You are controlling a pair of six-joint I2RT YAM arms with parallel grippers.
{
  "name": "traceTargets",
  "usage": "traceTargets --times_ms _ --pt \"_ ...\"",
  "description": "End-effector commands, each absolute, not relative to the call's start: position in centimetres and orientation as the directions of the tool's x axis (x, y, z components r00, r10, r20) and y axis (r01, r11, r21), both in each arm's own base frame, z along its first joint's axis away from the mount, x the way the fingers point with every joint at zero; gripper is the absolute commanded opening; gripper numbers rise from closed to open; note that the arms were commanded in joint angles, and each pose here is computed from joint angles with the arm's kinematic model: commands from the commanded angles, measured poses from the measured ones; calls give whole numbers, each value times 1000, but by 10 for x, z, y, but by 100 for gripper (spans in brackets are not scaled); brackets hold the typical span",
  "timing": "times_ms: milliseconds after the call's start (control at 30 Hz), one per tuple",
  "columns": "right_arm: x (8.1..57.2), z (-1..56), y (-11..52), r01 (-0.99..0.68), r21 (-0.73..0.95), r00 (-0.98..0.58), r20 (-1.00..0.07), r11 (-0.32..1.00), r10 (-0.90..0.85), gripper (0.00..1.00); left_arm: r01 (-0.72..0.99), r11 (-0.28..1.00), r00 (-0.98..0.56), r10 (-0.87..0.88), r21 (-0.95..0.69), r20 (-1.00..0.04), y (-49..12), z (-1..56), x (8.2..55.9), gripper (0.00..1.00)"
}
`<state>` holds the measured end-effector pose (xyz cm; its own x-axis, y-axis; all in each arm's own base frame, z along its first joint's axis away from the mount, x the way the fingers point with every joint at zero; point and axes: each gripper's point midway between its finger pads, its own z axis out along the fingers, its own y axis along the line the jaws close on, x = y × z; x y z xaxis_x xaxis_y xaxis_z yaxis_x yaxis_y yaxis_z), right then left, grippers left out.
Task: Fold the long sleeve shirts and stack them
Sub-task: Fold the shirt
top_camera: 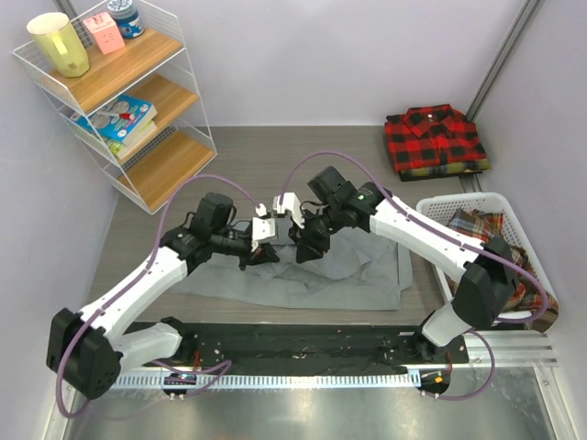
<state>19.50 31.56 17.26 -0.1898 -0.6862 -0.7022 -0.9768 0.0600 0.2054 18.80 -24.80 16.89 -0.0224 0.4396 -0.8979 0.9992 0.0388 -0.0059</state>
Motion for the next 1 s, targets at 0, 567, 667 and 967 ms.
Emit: traceTargets --times_ms 0,567,667,967 --pt "197 222 309 -976 189 -215 -756 107 -618 50 1000 14 10 377 17 -926 -248 222 164 0" --pt "271 160 240 -713 573 -700 -558 403 -445 55 967 -237 39 502 -94 -864 -188 255 38 0" --pt "270 130 240 -661 617 -747 -486 427 -454 47 948 -269 4 543 -170 -840 -189 250 23 2" --pt "254 85 249 -630 634 -763 -398 449 -509 34 917 -174 -206 561 -358 -802 -232 248 32 0"
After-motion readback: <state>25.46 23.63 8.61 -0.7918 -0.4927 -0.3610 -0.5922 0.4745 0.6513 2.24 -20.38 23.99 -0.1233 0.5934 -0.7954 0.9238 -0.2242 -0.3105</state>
